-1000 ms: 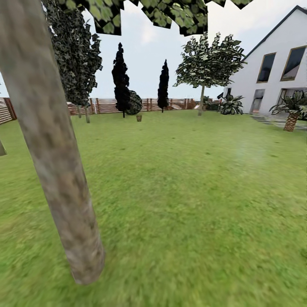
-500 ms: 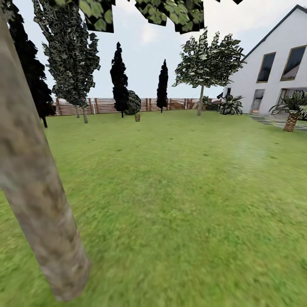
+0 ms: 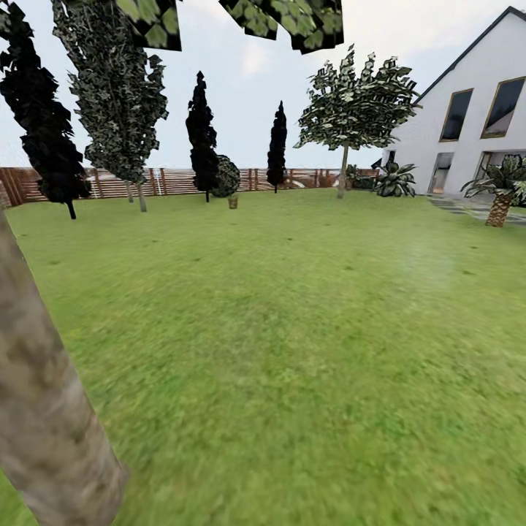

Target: Take the three Easter eggs out of the wicker basket on the lawn in the garden, then place them on the lawn next to a single tree (choose any tree) so that all three eggs are next to the same tree and none are left in the basket.

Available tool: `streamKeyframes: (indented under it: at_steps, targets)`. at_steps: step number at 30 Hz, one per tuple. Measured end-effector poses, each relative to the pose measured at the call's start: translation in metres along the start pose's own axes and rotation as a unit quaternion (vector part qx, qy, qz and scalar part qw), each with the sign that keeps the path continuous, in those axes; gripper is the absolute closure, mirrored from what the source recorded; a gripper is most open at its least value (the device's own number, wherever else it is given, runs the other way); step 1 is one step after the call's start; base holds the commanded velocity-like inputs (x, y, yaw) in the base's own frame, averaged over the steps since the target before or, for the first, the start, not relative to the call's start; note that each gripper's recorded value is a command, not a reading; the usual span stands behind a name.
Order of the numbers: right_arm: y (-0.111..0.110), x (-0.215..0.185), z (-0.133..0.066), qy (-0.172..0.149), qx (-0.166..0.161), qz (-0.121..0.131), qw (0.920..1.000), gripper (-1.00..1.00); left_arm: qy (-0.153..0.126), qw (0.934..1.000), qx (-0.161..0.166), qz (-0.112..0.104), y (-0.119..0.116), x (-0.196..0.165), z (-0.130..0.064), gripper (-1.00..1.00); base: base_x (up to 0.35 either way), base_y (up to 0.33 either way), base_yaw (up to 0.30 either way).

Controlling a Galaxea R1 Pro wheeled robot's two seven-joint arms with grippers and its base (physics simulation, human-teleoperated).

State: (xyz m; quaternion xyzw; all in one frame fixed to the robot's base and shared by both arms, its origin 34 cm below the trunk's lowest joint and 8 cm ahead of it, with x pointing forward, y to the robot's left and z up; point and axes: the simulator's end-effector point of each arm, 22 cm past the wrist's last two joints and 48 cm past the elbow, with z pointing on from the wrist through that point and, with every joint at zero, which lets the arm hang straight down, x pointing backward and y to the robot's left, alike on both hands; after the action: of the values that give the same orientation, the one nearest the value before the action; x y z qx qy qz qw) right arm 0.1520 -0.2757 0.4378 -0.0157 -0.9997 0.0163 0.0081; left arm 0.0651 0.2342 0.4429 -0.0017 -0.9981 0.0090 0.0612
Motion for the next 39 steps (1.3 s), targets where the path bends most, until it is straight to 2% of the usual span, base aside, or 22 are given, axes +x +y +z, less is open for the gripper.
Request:
streamKeyframes:
  at_steps: [39]
  targets:
    - [-0.0009,0.0003,0.0,0.001,0.001,0.0,1.0,-1.0,-0.003,1.0,0.002,0.001,0.0001,-0.0028,0.0,-1.0,0.311,-0.176,0.0]
